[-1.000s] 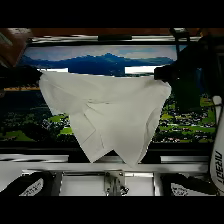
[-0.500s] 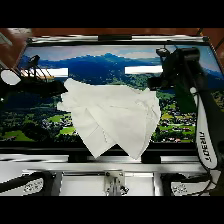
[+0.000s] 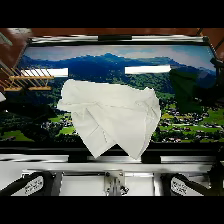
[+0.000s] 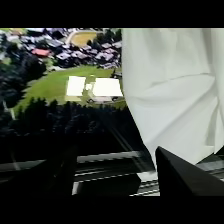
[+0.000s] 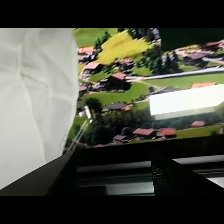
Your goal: Fold the shirts.
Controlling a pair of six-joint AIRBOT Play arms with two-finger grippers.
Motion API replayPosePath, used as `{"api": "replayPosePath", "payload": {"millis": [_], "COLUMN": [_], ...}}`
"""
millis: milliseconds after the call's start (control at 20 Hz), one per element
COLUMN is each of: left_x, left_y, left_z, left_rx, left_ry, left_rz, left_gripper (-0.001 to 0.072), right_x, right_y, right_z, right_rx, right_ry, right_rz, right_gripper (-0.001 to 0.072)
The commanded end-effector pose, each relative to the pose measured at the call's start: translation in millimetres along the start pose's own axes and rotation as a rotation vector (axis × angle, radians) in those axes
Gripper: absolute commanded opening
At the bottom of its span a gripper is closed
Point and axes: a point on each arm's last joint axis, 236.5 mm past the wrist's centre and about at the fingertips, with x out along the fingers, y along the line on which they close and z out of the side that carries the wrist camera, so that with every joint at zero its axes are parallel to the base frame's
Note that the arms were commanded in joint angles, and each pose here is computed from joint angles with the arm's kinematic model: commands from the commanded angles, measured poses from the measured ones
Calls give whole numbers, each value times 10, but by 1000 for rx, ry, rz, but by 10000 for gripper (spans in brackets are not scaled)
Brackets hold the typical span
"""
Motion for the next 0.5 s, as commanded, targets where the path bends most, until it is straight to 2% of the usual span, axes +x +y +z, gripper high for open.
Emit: {"api": "replayPosePath", "payload": {"millis": [0,450], "left_x": [456,1094], "left_y": [-60,-129], "left_z": [-159,-155], "left_rx": [-121,-94], "left_ry": [-59,-76], "left_rz": [-128,-81], "left_gripper": [625,613], "right_x": [157,362], "right_y": [151,238], "right_z": [-331,-362], "right_rx": [51,39], "right_ry": [44,72], "right_rz": [147,169], "right_gripper": [563,563]}}
